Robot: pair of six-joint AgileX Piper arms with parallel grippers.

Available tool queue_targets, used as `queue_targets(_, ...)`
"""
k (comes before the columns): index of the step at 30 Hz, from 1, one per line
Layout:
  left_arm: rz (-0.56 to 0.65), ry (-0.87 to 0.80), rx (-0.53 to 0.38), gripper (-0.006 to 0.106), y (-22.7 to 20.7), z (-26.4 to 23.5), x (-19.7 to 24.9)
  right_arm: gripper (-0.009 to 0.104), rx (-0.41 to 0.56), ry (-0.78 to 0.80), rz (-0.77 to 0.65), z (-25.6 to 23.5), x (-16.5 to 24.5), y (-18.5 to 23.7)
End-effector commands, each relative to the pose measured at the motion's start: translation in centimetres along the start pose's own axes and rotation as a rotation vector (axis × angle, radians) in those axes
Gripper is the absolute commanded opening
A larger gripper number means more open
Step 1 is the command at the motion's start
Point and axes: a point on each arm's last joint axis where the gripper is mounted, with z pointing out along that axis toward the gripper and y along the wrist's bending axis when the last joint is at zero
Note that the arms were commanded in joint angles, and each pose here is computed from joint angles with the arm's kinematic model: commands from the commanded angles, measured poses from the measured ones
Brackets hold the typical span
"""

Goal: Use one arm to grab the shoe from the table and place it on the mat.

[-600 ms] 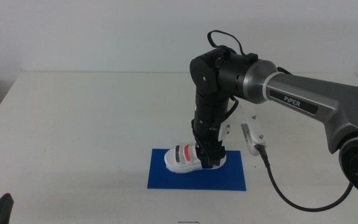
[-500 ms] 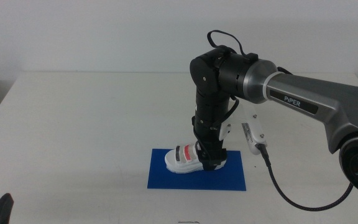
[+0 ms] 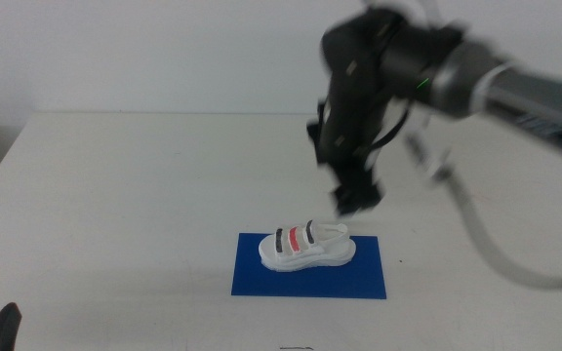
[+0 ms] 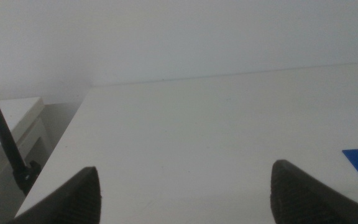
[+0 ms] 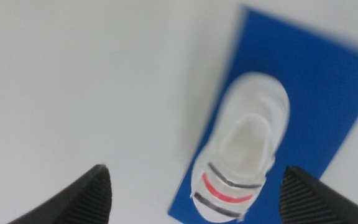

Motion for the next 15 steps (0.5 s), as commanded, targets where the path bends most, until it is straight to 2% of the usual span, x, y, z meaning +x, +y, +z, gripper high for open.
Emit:
queue_targets(1, -0.023, -0.106, 0.000, 0.094, 0.0, -0.2, -1.0, 0.094, -0.108, -0.072, -0.265, -7.3, -2.0, -0.6)
queue_targets(3, -0.023, -0.106, 0.000, 0.094, 0.0, -0.2, -1.0, 0.094, -0.174, -0.209, -0.669, -10.5, -3.5, -0.7)
queue_targets(5, -0.023, -0.106, 0.000, 0.094, 0.0, -0.2, -1.0, 0.094, -0.196, -0.332, -1.064, -13.8, -4.8, -1.3)
queue_targets(6, -0.023, -0.106, 0.000, 0.094, 0.0, -0.2, -1.0, 0.094, -0.192, -0.400, -1.240, -15.3, -5.4, -1.7)
queue_targets(9, -0.023, -0.106, 0.000, 0.094, 0.0, -0.2, -1.0, 0.094, -0.130, -0.588, -1.649, -18.7, -7.0, -2.6)
queue_targets(12, -0.023, -0.106, 0.000, 0.094, 0.0, -0.2, -1.0, 0.094, -0.086, -0.701, -1.889, -21.0, -7.8, -3.4)
queue_targets(15, -0.023, -0.106, 0.000, 0.094, 0.0, -0.2, -1.0, 0.094, -0.148, -0.679, -1.932, -23.1, -8.9, -4.8)
